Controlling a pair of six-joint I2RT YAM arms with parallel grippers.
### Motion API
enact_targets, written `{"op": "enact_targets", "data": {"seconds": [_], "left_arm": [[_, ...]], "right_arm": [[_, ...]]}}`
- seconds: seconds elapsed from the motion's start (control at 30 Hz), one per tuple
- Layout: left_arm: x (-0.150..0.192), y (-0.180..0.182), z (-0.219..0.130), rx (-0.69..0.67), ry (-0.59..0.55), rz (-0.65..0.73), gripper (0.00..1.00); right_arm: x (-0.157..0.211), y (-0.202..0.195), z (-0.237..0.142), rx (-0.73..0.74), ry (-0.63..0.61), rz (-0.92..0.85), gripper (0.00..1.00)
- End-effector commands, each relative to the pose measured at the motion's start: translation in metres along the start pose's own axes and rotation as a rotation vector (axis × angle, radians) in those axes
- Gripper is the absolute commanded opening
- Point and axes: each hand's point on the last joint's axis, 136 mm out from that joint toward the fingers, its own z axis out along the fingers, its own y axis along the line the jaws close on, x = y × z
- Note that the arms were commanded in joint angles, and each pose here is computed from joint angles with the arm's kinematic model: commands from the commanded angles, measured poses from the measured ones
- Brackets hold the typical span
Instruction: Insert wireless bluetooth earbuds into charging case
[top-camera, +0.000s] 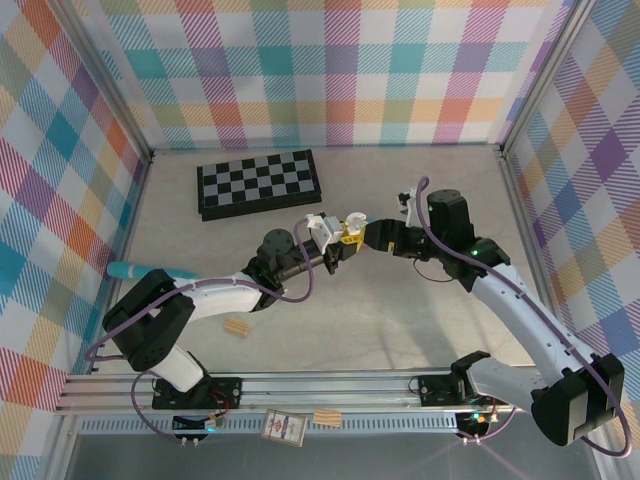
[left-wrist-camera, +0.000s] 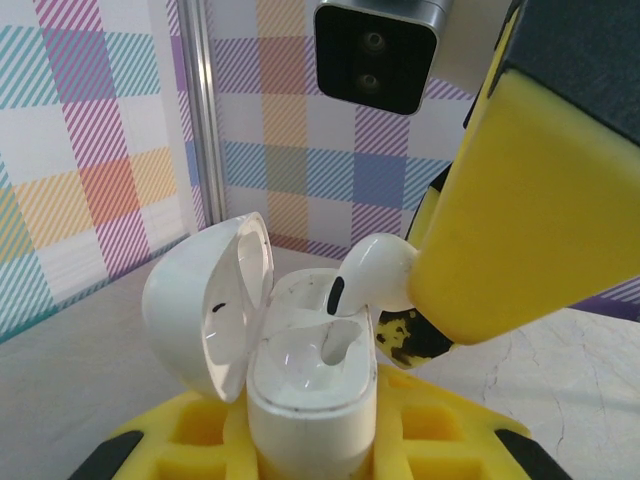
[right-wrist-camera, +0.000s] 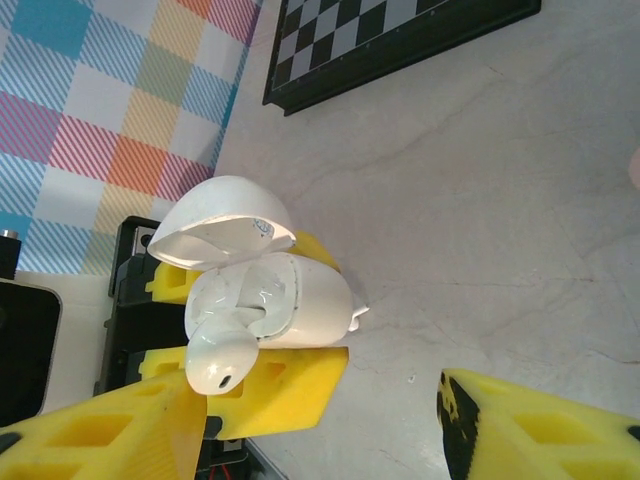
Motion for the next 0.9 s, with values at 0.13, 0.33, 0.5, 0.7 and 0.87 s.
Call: {"op": "enact_targets", "data": {"seconds": [0.13,0.33,0.5,0.7,0.87], "left_arm": [[-0.039,-0.004,-0.002,0.010,-0.111,0.036,0.13],[-0.041,-0.006,-0.004,0.021,-0.115,0.034,0.13],[-0.041,-0.007,-0.006,0.021,-0.116,0.033,0.13],[-0.032,0.024,-0.021,-0.089,-0.094,0.029,0.13],[-0.025,0.075,-0.053,-0.220,-0.060,0.012,0.13]], "right_arm": [[-0.011,-0.008,-0.013,0.104,-0.050,-0.029,0.61],[-0.021,-0.005,-0.014,0.113,-0.073,-0.049,0.61],[-0.025,0.004,-0.011,0.076,-0.066,-0.068,0.61],[-0.013,0.002,-0.015,0.054,-0.066,-0.164,0.63],[0.002,-0.014,0.004,0.047,-0.009,-0.157,0.64]]}}
